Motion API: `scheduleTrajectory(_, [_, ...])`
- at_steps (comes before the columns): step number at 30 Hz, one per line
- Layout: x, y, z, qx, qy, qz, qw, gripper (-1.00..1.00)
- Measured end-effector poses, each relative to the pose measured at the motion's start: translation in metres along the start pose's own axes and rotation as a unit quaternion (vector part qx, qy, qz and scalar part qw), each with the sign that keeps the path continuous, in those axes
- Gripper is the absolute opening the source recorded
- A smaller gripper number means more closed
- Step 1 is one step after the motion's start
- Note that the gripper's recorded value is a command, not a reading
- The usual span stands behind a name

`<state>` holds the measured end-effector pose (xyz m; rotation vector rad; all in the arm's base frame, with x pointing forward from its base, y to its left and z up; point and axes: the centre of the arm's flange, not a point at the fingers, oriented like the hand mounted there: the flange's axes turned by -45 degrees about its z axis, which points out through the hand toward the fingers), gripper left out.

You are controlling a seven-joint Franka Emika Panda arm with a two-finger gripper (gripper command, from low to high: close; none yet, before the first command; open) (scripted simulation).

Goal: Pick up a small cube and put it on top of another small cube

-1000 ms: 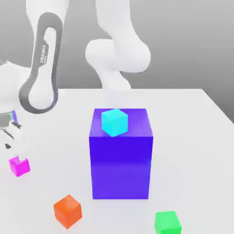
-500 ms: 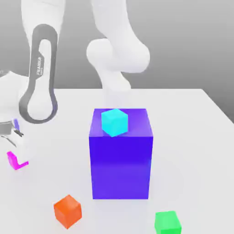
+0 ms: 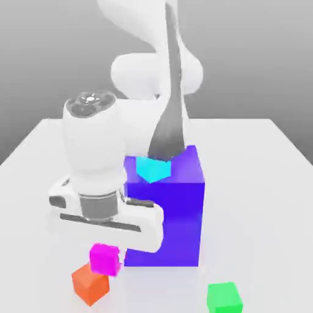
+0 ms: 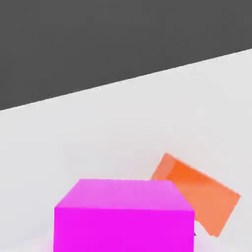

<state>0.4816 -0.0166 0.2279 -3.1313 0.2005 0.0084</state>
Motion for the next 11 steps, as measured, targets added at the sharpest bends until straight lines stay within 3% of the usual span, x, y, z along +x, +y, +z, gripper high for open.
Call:
scheduleTrajectory(4, [-0.004,-0.099,0.000,-0.001,0.002,-0.072,0.997,-1.00])
scheduleTrajectory(7, [-0.008,-0.137,0.039,-0.002,0.003,-0.100,0.995,-1.00])
scheduleTrajectory(8, [-0.009,-0.139,0.047,-0.002,0.003,-0.102,0.995,1.00])
scheduleTrajectory(11, [-0.009,-0.139,0.047,-0.002,0.003,-0.102,0.995,1.00])
